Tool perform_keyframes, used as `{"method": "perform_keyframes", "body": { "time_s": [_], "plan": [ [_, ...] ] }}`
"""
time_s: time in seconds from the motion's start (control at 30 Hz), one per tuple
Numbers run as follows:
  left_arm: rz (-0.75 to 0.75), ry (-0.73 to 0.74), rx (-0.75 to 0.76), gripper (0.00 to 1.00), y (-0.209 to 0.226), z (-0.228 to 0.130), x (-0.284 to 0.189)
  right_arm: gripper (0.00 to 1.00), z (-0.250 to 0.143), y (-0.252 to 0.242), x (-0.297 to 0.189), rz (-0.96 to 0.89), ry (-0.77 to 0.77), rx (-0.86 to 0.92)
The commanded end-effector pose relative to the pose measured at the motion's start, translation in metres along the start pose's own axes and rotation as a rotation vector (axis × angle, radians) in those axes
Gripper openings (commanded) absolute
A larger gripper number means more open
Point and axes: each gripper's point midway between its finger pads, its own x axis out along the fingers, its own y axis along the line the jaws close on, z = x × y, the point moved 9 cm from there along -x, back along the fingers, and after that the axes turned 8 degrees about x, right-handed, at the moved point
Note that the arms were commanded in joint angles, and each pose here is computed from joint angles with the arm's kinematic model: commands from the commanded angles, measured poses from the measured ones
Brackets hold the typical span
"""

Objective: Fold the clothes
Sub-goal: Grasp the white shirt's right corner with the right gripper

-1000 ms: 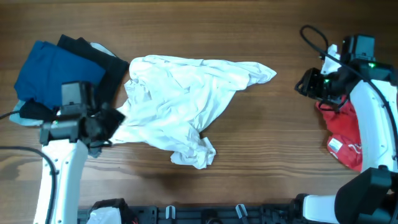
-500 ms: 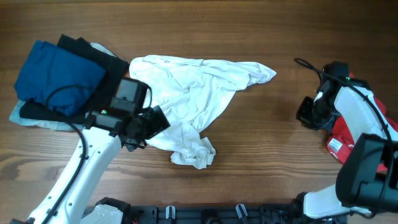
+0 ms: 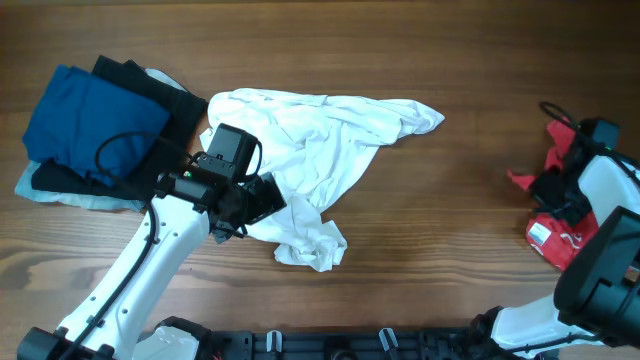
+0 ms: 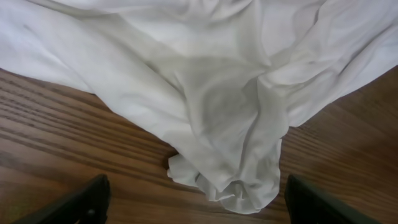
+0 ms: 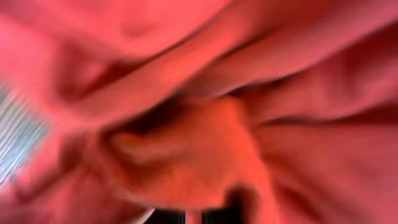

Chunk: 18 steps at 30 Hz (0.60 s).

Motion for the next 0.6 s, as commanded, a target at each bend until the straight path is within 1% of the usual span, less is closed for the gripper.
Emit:
{"method": "perform_keyframes", "body": {
  "time_s": [0.0,0.2,0.3,0.37,0.47,0.5,0.57],
  "plan": [
    [-0.008,0.005,0.02,0.89,-0.002,0.0,0.001,0.12,0.019,-0.026,0.008,-0.127,-0.089,0.133],
    [-0.01,0.002,0.02,0.9,-0.002,0.0,0.001,0.13,0.051,-0.07,0.016,-0.134,-0.154,0.35],
    [-0.01,0.002,0.02,0.9,-0.002,0.0,0.001,0.13,0.065,-0.1,0.016,-0.147,-0.168,0.496],
    [-0.01,0.002,0.02,0.9,-0.002,0.0,0.001,0.12,0.072,-0.115,0.016,-0.117,-0.162,0.552],
    [-0.01,0.002,0.02,0.9,-0.002,0.0,0.001,0.15,0.079,-0.115,0.018,0.063,-0.126,0.594],
    [-0.011,0.002,0.02,0.91,-0.002,0.0,0.001,0.17,0.081,-0.109,0.018,0.143,-0.112,0.581],
    [-0.016,0.008,0.021,0.92,-0.003,0.0,0.001,0.2,0.086,-0.089,0.012,0.347,-0.093,0.477]
  ]
}}
